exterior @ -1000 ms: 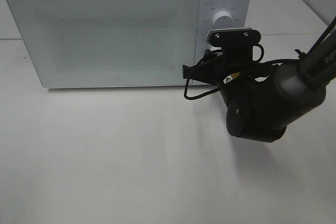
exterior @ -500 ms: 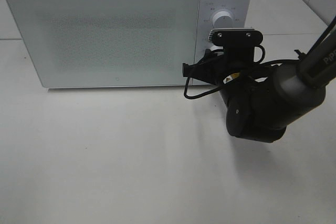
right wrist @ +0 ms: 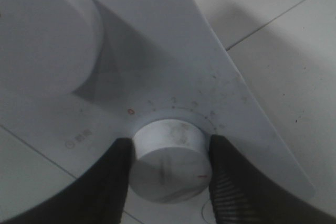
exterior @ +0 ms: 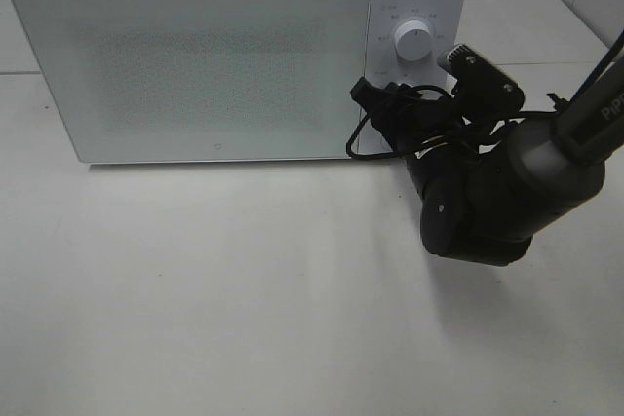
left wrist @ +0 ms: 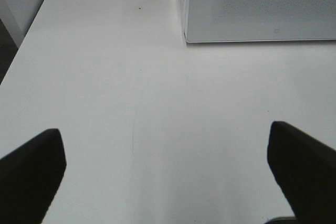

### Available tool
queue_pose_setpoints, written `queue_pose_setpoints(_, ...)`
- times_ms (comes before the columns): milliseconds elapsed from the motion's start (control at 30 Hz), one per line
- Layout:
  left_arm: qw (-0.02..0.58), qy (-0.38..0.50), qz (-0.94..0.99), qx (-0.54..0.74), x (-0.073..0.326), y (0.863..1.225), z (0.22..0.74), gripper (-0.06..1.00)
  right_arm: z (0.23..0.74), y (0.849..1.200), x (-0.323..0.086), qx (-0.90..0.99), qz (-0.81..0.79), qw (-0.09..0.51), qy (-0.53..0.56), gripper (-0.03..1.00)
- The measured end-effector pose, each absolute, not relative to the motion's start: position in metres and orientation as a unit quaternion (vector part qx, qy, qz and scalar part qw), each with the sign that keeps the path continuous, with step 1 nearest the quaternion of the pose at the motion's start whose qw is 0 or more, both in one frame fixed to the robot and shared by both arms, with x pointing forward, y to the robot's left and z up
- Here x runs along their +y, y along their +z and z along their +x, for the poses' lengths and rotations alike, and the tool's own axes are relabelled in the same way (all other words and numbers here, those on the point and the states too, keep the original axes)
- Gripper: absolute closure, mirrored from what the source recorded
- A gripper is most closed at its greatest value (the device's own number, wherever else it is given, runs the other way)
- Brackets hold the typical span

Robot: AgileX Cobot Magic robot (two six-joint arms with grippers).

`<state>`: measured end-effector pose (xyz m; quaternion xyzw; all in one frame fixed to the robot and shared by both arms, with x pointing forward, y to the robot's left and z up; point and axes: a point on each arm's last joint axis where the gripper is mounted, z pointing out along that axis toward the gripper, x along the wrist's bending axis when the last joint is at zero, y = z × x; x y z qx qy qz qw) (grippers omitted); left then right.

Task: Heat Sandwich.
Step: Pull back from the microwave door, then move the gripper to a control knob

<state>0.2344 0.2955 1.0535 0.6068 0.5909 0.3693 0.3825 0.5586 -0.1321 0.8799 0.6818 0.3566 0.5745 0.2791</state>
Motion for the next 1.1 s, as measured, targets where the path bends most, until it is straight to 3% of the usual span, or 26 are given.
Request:
queue_pose_setpoints(800,0.383,0.369,0.607,0.591,0.2955,1.0535,0.2344,-0.05,0.5576,0.8796,-0.1337,-0.005,0.769,-0.015,0.639,0.53)
queue_pose_setpoints(1100,0.383,0.369,0.607,0.591,0.2955,1.0535,0.2344,-0.05,0.5573,0.8795,-0.1337,-0.063,0.766,-0.059,0.637,0.53)
